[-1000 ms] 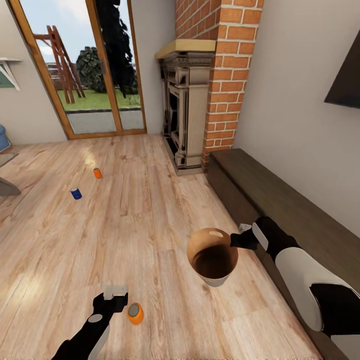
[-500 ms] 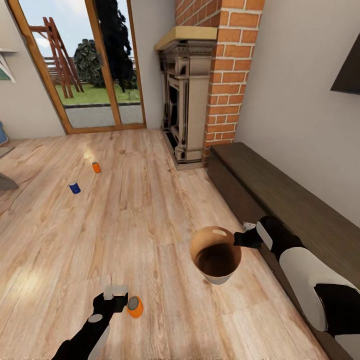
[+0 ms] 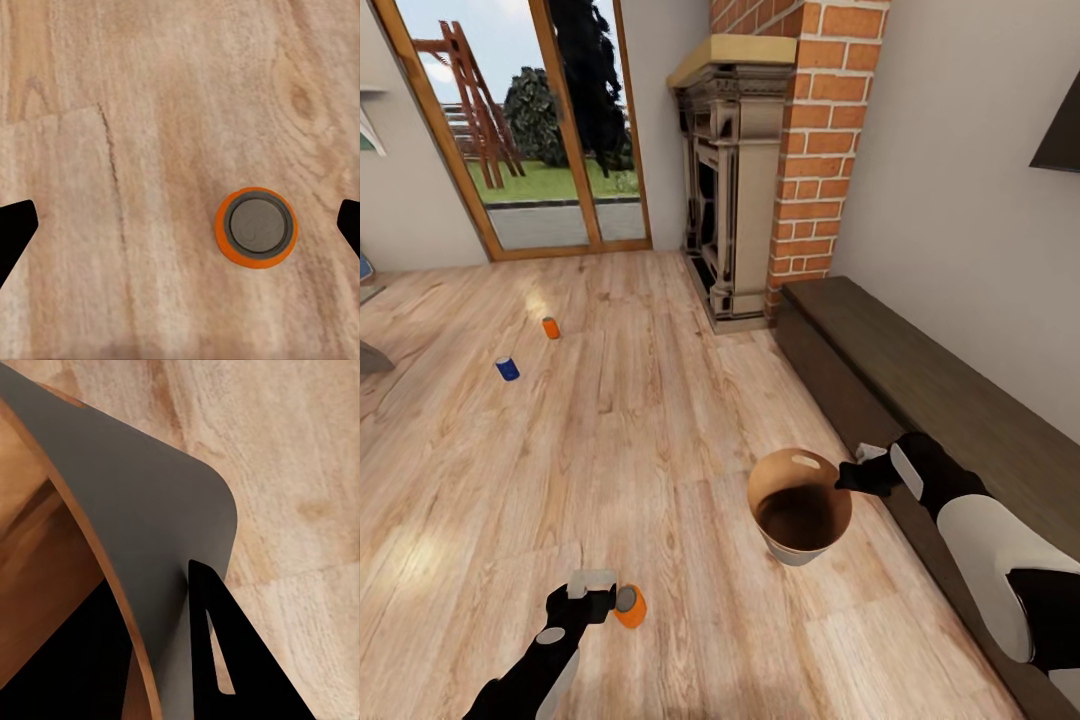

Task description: Put the three can of soda from the living room inside the tash can in the kitchen.

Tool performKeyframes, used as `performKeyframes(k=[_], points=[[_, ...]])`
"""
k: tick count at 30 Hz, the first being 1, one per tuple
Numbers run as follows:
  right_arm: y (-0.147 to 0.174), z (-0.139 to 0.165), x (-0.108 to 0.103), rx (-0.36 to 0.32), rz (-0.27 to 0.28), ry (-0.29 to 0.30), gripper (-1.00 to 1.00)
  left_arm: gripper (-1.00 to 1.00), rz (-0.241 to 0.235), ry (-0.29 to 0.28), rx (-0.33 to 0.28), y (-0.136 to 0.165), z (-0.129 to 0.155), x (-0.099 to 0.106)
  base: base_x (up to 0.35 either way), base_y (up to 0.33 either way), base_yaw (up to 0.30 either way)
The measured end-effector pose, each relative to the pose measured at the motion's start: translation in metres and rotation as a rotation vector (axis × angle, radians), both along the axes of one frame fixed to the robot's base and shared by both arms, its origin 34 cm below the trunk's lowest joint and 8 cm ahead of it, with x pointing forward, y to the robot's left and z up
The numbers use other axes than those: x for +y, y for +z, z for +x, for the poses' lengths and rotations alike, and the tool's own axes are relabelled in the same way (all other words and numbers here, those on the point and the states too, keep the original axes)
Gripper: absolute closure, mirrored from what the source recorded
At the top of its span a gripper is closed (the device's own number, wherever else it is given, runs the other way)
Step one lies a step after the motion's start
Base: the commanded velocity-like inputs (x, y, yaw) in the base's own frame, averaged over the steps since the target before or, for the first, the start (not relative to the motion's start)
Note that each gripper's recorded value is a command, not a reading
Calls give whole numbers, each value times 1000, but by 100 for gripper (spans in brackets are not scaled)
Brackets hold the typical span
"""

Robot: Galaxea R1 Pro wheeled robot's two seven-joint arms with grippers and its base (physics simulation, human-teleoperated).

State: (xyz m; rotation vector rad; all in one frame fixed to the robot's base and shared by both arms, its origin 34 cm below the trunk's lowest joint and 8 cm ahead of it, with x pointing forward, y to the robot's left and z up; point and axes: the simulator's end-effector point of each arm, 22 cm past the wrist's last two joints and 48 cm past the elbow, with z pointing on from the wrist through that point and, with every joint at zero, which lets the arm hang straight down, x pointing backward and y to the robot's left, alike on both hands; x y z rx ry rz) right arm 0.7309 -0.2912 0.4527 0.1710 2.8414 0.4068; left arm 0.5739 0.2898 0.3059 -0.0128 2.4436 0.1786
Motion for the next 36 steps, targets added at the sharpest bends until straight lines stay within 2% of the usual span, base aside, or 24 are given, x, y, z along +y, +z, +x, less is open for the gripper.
performKeyframes(k=[12, 33, 36], points=[[0, 0, 4, -1, 6, 4, 100, -100, 0, 0, -2, 1, 1, 0, 168, 0, 0], [0, 1, 1, -2, 2, 2, 100, -100, -1, -1, -4, 1, 2, 0, 6, 0, 0], [11, 8, -5, -20, -13, 5, 100, -100, -3, -1, -5, 1, 2, -2, 0, 0, 0]])
